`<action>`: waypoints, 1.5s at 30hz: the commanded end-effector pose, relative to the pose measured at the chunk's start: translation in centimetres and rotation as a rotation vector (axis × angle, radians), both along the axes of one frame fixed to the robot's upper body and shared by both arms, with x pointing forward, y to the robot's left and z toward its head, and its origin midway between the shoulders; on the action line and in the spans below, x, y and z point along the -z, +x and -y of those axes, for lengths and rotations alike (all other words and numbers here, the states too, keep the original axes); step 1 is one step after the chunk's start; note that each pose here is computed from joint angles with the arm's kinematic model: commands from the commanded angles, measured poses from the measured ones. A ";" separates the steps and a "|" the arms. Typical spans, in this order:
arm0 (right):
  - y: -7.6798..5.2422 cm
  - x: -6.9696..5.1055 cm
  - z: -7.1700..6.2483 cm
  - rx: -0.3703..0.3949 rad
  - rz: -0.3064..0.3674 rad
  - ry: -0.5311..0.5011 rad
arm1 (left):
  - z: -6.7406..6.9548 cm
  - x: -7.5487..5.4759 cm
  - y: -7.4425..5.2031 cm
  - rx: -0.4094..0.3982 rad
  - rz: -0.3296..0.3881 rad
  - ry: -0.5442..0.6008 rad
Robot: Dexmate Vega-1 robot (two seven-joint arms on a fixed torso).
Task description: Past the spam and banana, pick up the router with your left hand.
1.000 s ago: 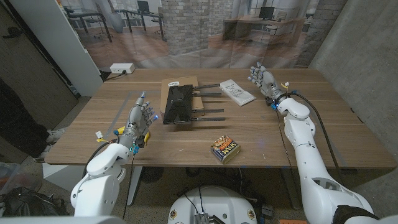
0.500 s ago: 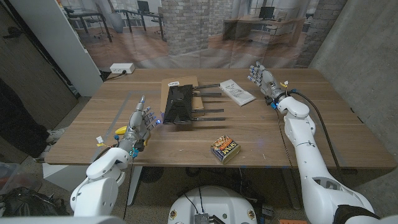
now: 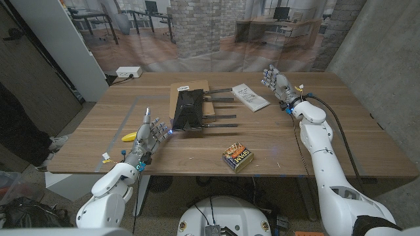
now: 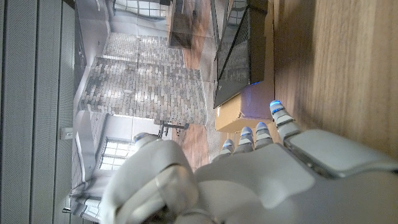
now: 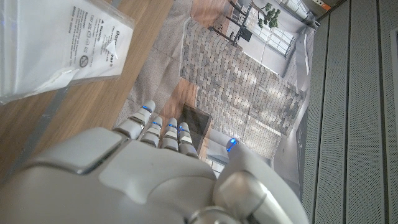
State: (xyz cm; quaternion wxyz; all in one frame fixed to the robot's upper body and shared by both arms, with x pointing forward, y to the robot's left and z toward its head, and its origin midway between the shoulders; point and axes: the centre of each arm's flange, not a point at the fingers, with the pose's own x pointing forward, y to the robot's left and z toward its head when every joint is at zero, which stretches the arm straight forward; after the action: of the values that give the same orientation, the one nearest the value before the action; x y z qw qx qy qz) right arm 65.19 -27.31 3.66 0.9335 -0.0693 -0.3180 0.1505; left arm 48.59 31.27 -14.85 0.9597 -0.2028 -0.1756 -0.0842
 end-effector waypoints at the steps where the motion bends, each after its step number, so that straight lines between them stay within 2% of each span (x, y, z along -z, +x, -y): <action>1: 0.2 -0.1 -0.1 0.009 -0.005 -0.015 | 0.0 1.9 1.0 0.123 0.082 -0.114; 14: 0.1 -0.2 -0.1 0.021 -0.006 -0.028 | 0.2 3.1 1.7 0.178 0.064 -0.184; 19: 0.1 -0.2 -0.1 0.024 -0.005 -0.031 | 0.6 3.8 2.5 0.228 0.062 -0.256; 23: 0.1 -0.3 0.0 0.027 -0.007 -0.033 | 0.8 4.3 3.2 0.264 0.091 -0.314; 30: 0.1 -0.3 0.1 0.032 -0.007 -0.038 | 1.6 4.7 4.3 0.290 0.076 -0.346; 39: 0.1 -0.3 0.5 0.038 -0.006 -0.034 | 2.8 4.4 5.4 0.316 0.044 -0.346; 45: 0.3 -0.3 0.7 0.035 0.001 -0.032 | 3.7 3.6 5.9 0.335 0.033 -0.322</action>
State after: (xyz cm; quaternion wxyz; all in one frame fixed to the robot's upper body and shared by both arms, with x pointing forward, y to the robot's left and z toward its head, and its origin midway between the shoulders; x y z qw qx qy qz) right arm 65.30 -27.51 3.90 0.9356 -0.0905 -0.3107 0.1410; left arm 53.30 29.30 -18.84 0.8863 -0.3721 -0.1908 -0.1989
